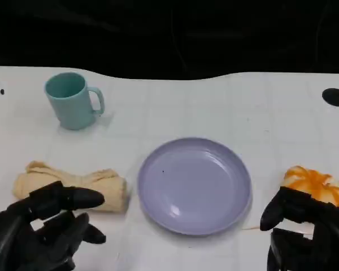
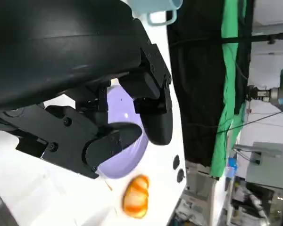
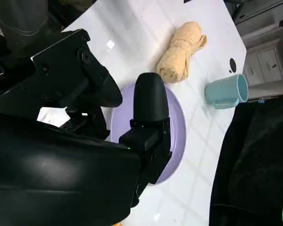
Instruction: Grasp the towel on the left side of the plate with the left hand and place it into the plate.
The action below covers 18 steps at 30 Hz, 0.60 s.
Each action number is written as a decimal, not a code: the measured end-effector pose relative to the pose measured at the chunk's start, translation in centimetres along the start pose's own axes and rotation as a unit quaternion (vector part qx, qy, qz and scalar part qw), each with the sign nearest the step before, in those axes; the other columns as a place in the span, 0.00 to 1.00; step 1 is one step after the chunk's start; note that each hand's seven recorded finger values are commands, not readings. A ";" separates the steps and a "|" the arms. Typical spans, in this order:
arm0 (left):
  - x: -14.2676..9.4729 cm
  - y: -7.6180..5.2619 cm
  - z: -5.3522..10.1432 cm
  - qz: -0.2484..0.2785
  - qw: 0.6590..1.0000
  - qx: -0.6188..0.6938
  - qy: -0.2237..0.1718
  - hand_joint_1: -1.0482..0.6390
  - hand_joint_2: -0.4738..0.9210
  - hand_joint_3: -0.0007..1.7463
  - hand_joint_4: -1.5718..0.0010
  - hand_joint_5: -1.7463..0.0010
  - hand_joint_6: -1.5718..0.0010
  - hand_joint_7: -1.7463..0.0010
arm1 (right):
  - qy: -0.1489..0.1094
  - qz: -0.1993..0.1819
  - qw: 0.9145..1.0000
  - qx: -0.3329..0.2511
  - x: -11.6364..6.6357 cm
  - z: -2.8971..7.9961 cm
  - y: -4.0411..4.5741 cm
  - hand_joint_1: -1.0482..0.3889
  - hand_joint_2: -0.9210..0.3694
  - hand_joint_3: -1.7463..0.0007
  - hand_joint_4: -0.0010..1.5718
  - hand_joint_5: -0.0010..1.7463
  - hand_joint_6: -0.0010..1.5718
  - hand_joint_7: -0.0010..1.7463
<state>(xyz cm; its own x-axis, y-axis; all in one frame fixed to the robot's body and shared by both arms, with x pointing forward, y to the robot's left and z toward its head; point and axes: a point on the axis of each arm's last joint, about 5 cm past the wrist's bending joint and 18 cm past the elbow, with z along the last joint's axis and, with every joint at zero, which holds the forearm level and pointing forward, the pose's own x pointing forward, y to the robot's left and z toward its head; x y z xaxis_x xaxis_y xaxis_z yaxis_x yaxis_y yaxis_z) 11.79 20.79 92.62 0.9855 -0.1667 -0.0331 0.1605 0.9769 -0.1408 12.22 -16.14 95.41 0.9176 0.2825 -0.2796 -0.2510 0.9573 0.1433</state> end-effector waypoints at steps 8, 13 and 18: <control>-0.2 0.0 2.6 0.008 0.977 0.210 -0.038 0.38 1.00 0.11 0.64 0.77 0.64 1.00 | 0.000 -0.001 1.000 0.002 0.0 0.0 0.05 0.69 0.30 0.22 0.49 1.00 0.37 0.97; 0.9 0.0 4.4 -0.001 0.931 0.362 -0.052 0.32 1.00 0.06 0.71 0.84 0.73 1.00 | 0.000 -0.001 1.000 0.003 0.0 0.0 0.08 0.69 0.31 0.22 0.49 1.00 0.37 0.97; 2.4 -0.4 5.4 -0.010 0.839 0.541 -0.049 0.27 1.00 0.04 0.78 0.89 0.79 1.00 | -0.002 -0.001 1.000 0.003 0.0 0.0 0.18 0.69 0.31 0.22 0.49 1.00 0.37 0.97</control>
<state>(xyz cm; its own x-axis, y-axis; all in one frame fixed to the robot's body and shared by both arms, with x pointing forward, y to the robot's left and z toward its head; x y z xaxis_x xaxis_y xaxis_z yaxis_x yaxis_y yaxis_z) 14.43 20.75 97.96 0.9734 -0.2241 0.0478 0.0811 0.5321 0.8428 12.18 -15.96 95.46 0.9193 0.2796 -0.2771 -0.2464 0.9577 0.1488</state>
